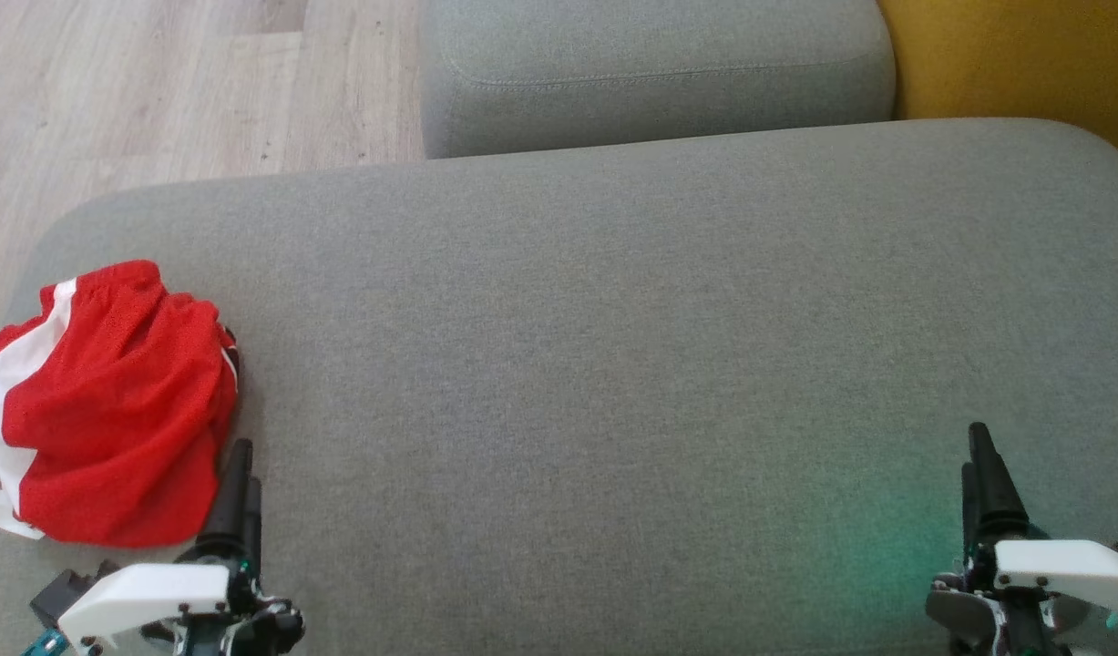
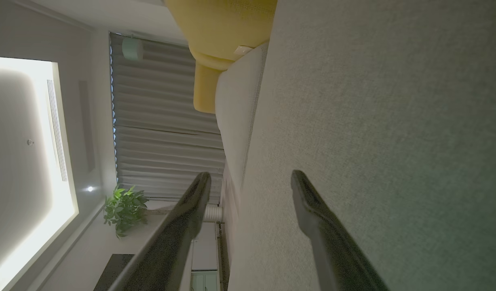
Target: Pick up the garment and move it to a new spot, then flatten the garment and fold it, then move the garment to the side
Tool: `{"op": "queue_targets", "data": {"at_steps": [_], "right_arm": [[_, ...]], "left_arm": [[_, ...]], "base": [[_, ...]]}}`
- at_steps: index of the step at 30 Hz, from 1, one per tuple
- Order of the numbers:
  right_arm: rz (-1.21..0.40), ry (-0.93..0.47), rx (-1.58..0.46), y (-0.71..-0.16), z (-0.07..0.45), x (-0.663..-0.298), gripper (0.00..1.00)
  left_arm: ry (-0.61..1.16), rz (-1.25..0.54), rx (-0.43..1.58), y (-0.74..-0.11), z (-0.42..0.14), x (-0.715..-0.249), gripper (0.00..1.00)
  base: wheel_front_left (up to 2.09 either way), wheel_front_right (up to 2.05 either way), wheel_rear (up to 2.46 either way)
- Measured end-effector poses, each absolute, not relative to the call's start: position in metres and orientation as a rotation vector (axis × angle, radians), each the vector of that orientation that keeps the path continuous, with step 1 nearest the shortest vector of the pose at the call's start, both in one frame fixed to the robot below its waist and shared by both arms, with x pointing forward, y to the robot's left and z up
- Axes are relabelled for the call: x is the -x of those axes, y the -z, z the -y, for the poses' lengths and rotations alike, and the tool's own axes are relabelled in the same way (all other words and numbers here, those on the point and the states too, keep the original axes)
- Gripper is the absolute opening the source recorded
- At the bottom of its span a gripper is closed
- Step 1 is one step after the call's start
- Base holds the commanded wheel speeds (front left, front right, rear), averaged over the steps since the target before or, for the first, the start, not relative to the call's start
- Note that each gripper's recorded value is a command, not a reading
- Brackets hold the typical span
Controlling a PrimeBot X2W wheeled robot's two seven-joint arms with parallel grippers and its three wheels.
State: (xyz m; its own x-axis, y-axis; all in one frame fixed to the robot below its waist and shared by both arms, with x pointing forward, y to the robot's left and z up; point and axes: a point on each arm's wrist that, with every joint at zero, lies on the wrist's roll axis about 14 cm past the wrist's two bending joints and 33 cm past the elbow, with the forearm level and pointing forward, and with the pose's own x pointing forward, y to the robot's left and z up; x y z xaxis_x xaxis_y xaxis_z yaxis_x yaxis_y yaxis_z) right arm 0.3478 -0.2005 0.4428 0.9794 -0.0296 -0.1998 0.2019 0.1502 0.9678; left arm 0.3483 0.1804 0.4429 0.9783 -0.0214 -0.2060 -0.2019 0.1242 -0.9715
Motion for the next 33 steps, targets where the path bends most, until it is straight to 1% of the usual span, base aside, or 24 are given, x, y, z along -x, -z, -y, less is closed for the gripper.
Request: {"op": "queue_targets", "data": {"at_steps": [4,11,17,25,33], "right_arm": [[-0.151,0.137,-1.326,-0.448,0.195,-0.349,1.00],[-0.155,0.113,-1.245,-0.450,0.190,-0.348,1.00],[-0.181,0.066,-1.146,-0.451,0.175,-0.348,1.00],[-0.176,0.052,-1.050,-0.452,0.172,-0.344,1.00],[-0.158,0.008,-0.941,-0.460,0.164,-0.345,1.00]], "left_arm": [[-0.115,-0.184,1.388,-0.447,-0.177,-0.349,1.00],[-0.090,-0.184,1.287,-0.451,-0.172,-0.347,1.00],[-0.065,-0.177,1.190,-0.457,-0.167,-0.346,1.00],[-0.031,-0.155,1.093,-0.467,-0.162,-0.347,1.00],[0.002,-0.132,0.977,-0.474,-0.156,-0.345,1.00]], "base": [[0.00,0.00,0.00],[0.00,0.00,0.00],[0.00,0.00,0.00],[0.00,0.00,0.00],[0.00,0.00,0.00]]}}
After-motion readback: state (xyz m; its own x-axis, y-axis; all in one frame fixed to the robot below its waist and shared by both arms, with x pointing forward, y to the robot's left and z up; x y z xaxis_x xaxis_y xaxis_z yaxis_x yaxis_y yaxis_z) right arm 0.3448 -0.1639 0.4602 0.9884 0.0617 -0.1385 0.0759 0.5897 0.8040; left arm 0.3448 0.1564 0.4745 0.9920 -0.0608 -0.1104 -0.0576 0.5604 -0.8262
